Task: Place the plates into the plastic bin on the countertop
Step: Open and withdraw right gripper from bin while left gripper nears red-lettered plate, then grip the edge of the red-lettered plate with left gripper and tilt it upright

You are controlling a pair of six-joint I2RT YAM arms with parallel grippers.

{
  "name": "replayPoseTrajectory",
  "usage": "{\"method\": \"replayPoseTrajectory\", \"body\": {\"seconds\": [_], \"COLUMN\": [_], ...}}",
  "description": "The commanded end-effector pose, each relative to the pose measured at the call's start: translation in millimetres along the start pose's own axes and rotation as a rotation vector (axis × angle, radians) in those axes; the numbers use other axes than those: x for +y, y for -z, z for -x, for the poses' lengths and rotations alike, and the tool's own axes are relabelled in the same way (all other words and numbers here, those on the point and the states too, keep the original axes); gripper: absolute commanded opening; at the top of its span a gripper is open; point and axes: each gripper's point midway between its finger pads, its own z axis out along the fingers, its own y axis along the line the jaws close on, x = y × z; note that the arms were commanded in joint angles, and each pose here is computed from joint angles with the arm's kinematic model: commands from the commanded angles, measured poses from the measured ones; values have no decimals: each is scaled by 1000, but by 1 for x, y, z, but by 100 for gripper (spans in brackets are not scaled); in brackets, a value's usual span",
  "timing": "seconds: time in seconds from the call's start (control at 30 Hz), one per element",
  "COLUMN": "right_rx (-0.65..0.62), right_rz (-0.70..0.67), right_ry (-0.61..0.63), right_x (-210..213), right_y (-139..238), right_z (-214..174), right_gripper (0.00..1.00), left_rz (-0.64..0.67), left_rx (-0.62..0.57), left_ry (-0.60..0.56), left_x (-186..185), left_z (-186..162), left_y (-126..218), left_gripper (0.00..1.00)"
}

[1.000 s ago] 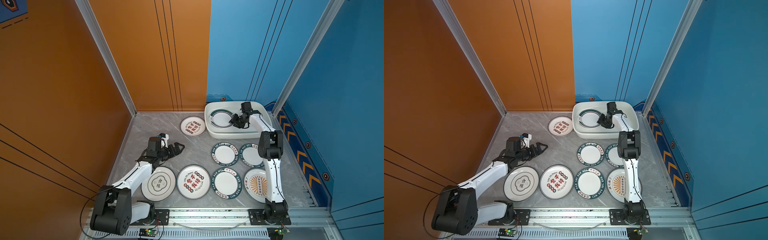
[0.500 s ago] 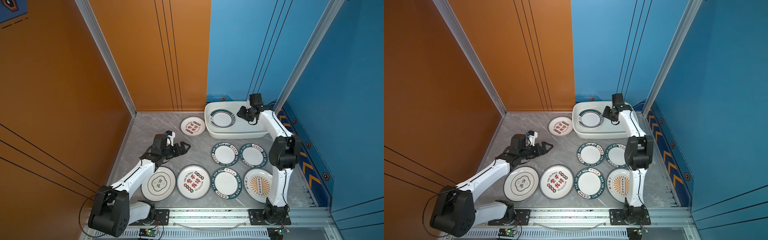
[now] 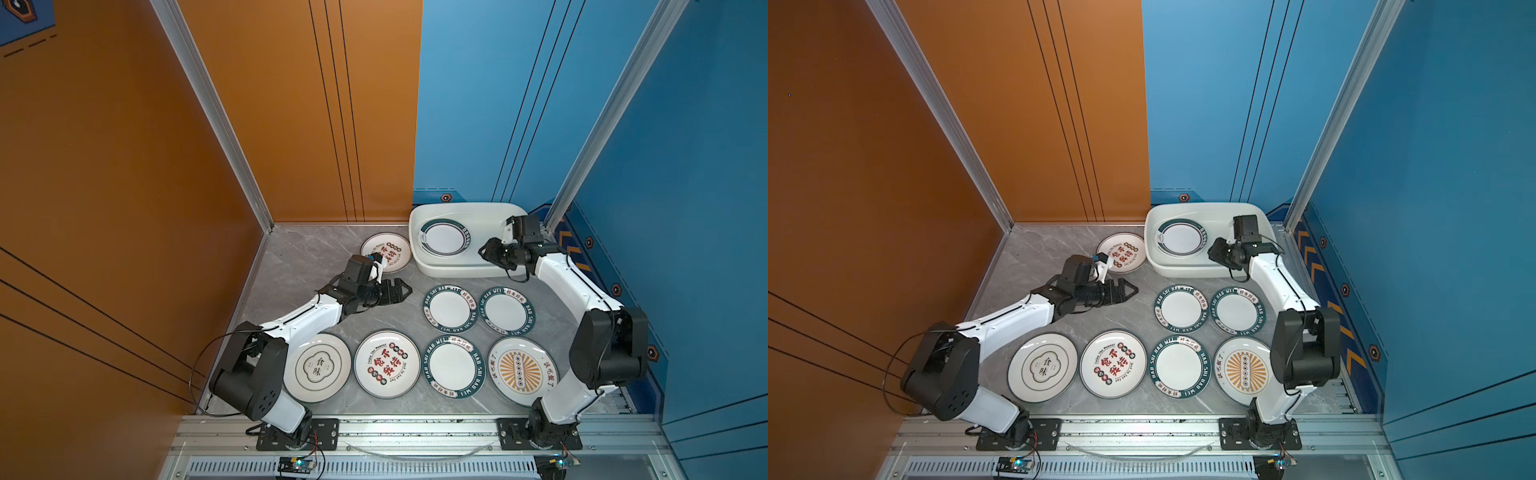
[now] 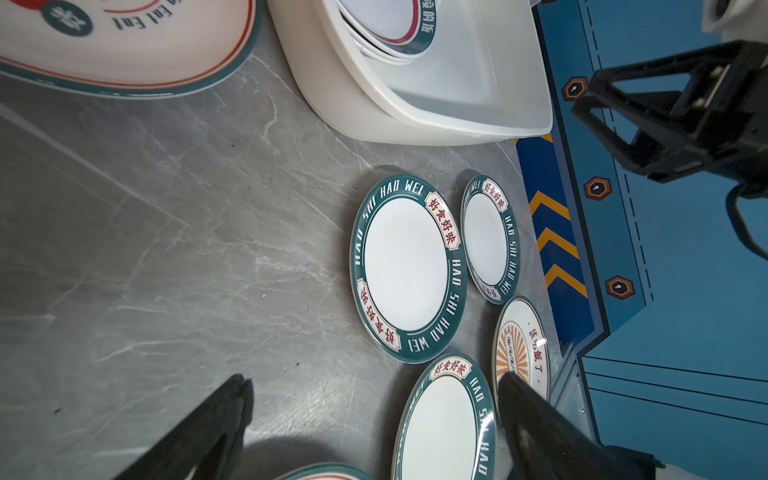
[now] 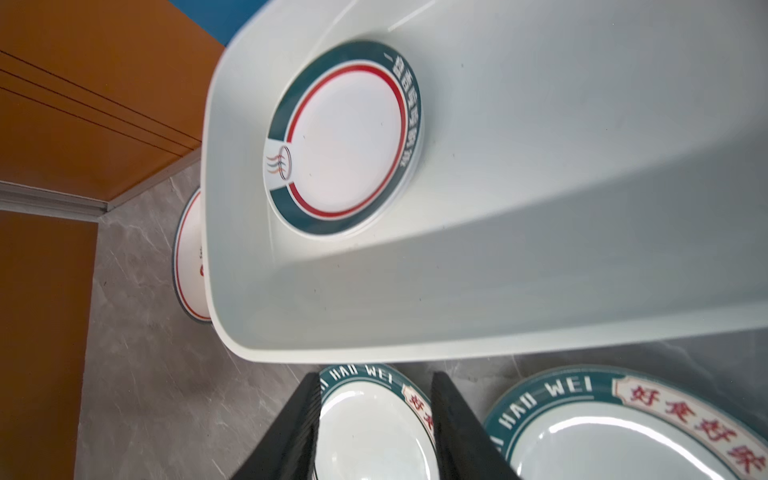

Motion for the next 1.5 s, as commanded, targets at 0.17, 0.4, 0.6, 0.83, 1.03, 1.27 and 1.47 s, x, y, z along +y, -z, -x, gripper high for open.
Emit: {"method": "replayPoseTrajectory", "body": {"seconds": [0.17,0.4,0.6,0.83,1.03,1.27,1.47], "right_rx": [-43,-52,-49,-41,-36,-19,-11], "right_rz": [61,76,95,93,96,101,95], "right_ry": [8,-8,-16,-18,-21,-28,-29], "right_x": [-4,-9,-6,-8,-8,-9,-11], "right_y": [17,21,20,18,16,10,8], "right_z": [-18,-23,-25,-28,-29,-32,-34], "right_gripper": [46,46,46,46,46,46,46], "left_rz": [19,90,139,160,162,167,172], "left_rx": [1,-83,-177,-245,-287,-286,-277], "left_ry": [36,126,267,428,475,514,520], "left_x": [17,55,107,158,176,196,207], "left_z": [9,35,64,79,100,108,111], "left_y": [-31,-25,-20,-26,-35,-51,-61], "left_gripper": [92,91,91,90,89,78,66]}}
